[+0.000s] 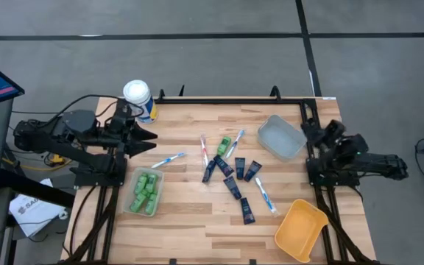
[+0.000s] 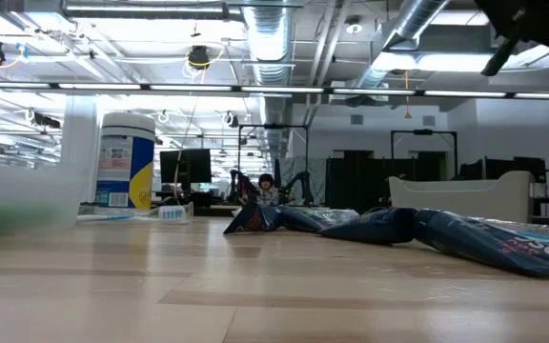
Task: Pick & Place Travel size toiletries
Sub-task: Put the green shampoo bottle into the transparent bin
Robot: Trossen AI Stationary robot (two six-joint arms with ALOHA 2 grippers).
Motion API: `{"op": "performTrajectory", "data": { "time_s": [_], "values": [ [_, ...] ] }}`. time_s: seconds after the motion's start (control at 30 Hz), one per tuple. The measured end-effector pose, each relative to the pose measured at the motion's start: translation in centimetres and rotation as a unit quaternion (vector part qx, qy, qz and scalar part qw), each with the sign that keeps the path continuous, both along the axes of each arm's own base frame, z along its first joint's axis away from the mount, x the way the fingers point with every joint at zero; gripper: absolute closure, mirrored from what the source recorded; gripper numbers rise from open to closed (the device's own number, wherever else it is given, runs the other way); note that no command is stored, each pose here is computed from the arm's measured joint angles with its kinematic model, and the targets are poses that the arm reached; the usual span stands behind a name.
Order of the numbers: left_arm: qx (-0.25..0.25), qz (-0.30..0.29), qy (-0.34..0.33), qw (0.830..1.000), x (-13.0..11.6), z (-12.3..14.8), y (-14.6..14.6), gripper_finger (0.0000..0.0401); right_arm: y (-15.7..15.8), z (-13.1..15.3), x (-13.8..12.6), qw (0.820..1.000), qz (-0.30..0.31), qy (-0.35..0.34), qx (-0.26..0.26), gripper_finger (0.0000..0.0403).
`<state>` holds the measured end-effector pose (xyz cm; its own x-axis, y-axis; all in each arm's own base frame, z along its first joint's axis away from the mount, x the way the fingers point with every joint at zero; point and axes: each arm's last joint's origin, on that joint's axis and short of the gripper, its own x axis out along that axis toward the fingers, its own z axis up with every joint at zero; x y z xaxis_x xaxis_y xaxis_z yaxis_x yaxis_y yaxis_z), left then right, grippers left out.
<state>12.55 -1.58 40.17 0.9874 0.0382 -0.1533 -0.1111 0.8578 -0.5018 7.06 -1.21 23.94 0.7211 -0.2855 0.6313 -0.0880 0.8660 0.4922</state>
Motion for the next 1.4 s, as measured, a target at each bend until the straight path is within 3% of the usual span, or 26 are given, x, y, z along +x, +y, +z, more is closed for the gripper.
{"op": "performTrajectory", "data": {
  "time_s": [0.1,0.33,0.47,0.57,0.67,0.8,0.93,1.03,1.1,1.27,1.37,1.4],
  "values": [
    [0.000,-0.002,0.001,1.000,-0.2,0.0,0.0,0.0192,-0.1,0.8,-0.7,0.996,0.020,-0.067,0.046,0.0403],
    [0.001,-0.003,0.012,1.000,-1.5,-0.2,0.2,0.0192,-0.3,2.5,-1.2,0.993,-0.010,-0.080,0.091,0.0400],
    [0.003,-0.001,0.017,1.000,-2.1,-0.3,0.4,0.0192,-0.6,4.8,-0.7,0.993,-0.042,-0.030,0.108,0.0362],
    [0.003,0.000,0.020,1.000,-2.3,-0.4,0.4,0.0192,-0.8,6.7,0.6,0.990,-0.068,0.070,0.098,0.0312],
    [0.004,0.000,0.020,1.000,-2.3,-0.4,0.4,0.0192,-1.0,8.7,2.7,0.976,-0.081,0.178,0.095,0.0252],
    [0.005,0.000,0.020,1.000,-2.3,-0.4,0.4,0.0192,-1.6,10.8,6.4,0.940,-0.096,0.313,0.097,0.0172],
    [0.005,0.000,0.021,1.000,-2.3,-0.4,0.4,0.0192,-2.4,12.8,9.7,0.894,-0.114,0.424,0.091,0.0123],
    [0.006,0.000,0.026,1.000,-2.3,-0.5,0.4,0.0192,-3.1,13.8,13.7,0.861,-0.121,0.486,0.086,0.0110],
    [0.007,-0.001,0.029,1.000,-2.3,-0.6,0.4,0.0192,-3.5,12.7,16.4,0.816,-0.121,0.558,0.086,0.0107],
    [0.008,-0.001,0.037,0.999,-2.3,-0.7,0.4,0.0192,-4.7,12.4,22.2,0.760,-0.125,0.628,0.111,0.0107],
    [0.009,-0.001,0.045,0.999,-2.4,-0.9,0.4,0.0192,-5.3,10.1,25.7,0.704,-0.126,0.688,0.122,0.0107],
    [0.011,-0.001,0.047,0.999,-2.4,-0.9,0.4,0.0192,-5.5,9.7,26.9,0.696,-0.127,0.695,0.126,0.0107]
  ]
}}
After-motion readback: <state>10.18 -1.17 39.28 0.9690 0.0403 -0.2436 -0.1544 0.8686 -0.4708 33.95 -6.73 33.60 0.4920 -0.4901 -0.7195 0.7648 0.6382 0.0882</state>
